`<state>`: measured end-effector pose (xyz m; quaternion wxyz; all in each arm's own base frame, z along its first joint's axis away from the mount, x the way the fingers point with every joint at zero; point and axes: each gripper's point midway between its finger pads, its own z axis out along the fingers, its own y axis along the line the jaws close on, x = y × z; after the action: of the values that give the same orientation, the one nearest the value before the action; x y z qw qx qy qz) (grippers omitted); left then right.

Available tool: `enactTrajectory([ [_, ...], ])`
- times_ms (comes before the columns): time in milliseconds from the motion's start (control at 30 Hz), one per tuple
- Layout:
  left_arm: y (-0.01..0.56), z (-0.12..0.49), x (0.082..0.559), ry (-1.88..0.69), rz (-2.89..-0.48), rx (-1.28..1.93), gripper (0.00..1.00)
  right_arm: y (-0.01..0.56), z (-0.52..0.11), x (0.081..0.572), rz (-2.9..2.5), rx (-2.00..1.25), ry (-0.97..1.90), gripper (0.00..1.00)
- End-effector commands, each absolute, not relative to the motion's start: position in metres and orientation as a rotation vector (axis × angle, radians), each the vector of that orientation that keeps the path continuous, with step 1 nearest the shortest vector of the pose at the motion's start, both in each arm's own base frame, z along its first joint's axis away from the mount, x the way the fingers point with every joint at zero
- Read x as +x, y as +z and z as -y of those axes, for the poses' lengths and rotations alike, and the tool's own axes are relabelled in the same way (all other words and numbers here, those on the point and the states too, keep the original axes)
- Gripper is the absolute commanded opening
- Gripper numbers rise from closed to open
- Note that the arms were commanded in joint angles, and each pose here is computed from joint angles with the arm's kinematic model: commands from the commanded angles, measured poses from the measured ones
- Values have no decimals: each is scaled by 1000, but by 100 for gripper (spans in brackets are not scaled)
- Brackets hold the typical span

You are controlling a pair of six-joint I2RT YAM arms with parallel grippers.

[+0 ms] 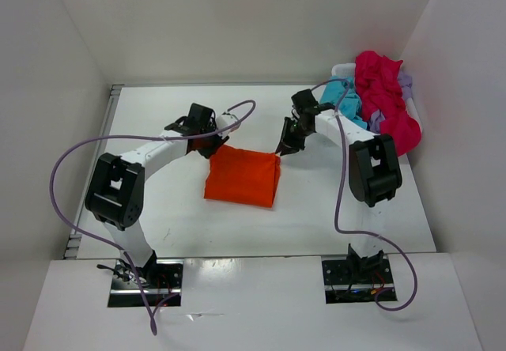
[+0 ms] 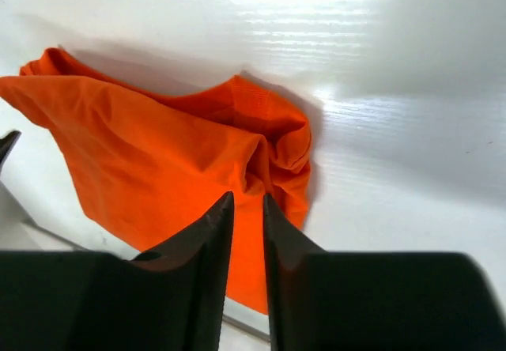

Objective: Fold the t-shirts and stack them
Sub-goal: Fold the long partially folded tshirt into a neat square

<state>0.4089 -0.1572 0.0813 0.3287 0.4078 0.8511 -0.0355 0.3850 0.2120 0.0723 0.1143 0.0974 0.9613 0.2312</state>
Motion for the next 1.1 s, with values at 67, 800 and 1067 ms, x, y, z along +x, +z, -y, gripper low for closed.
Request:
enactTrajectory([
  [67, 102, 133, 430, 44, -2237, 915, 47, 130, -221, 400, -2620, 191, 662, 15],
  [800, 59, 156, 435, -211, -2335, 913, 48, 38, -224, 417, -2772, 261, 538, 0],
  [1067, 73, 139, 443, -182, -2378, 774, 48, 63, -223, 426, -2711, 193, 530, 15],
])
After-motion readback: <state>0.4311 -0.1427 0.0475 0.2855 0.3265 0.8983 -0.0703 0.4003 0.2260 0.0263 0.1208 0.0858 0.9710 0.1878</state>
